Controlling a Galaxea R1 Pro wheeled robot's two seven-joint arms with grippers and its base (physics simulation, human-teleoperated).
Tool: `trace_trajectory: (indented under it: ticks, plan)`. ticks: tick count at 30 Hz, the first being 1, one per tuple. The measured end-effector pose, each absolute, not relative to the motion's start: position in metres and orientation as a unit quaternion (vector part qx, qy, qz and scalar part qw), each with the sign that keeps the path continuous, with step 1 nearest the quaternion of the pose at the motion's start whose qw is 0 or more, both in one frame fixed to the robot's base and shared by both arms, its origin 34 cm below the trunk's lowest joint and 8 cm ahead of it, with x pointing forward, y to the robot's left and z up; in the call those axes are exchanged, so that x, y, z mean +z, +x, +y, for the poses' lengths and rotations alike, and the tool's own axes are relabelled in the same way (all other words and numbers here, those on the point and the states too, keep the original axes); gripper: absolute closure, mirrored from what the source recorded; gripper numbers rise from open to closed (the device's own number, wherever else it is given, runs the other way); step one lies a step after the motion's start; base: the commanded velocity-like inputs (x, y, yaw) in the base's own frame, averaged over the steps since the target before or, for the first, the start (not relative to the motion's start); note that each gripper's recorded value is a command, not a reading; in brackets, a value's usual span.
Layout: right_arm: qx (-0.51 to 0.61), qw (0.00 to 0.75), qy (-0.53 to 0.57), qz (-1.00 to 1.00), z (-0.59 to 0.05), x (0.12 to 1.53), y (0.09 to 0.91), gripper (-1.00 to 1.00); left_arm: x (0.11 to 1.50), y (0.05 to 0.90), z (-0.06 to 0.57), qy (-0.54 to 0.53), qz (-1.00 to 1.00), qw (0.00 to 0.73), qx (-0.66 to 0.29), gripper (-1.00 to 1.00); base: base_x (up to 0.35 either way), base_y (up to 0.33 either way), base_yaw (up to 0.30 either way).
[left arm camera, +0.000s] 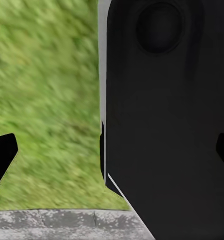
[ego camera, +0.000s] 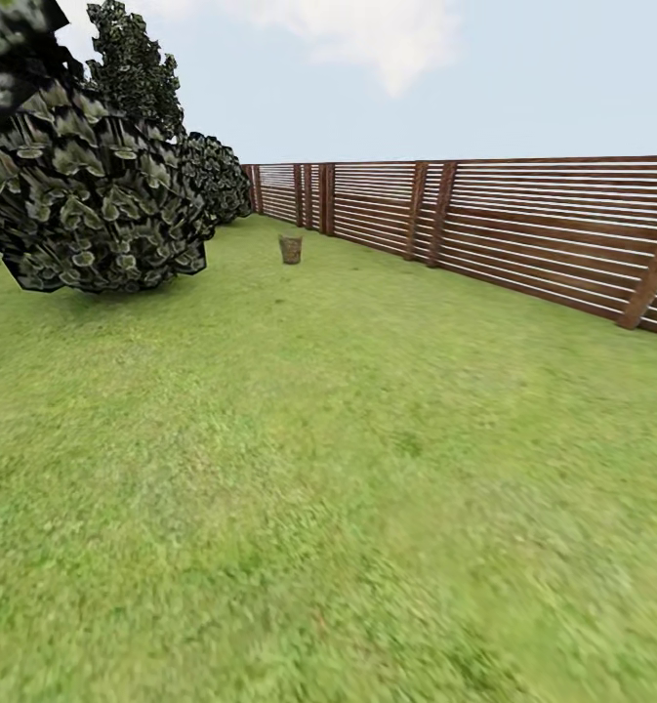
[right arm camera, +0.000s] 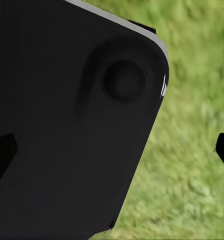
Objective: Take the three Easter eggs out of the wicker basket on the lawn in the garden, then place them on the lawn next to a single tree (choose any tree) so that all three eggs are next to the same tree and none are left in the basket.
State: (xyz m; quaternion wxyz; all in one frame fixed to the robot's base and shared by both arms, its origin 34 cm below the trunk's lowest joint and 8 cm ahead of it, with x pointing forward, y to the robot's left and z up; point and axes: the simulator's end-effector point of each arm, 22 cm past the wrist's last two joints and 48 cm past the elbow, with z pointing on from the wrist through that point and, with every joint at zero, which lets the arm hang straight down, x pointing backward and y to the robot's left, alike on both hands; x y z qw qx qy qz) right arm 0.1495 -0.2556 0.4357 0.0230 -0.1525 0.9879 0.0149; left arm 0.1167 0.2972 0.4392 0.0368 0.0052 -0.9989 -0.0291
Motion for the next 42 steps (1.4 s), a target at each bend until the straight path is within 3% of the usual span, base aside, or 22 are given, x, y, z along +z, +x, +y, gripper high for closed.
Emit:
trace_trajectory:
  ticks: [42]
  plan:
    - [0.015, 0.026, -0.151, 0.988, -0.2544, 0.4356, 0.1522, -1.0, 0.4393, 0.1163, 0.2973, 0.006, -0.999, 0.037, -0.029, -1.0, 0.323, 0.0, 0.0]
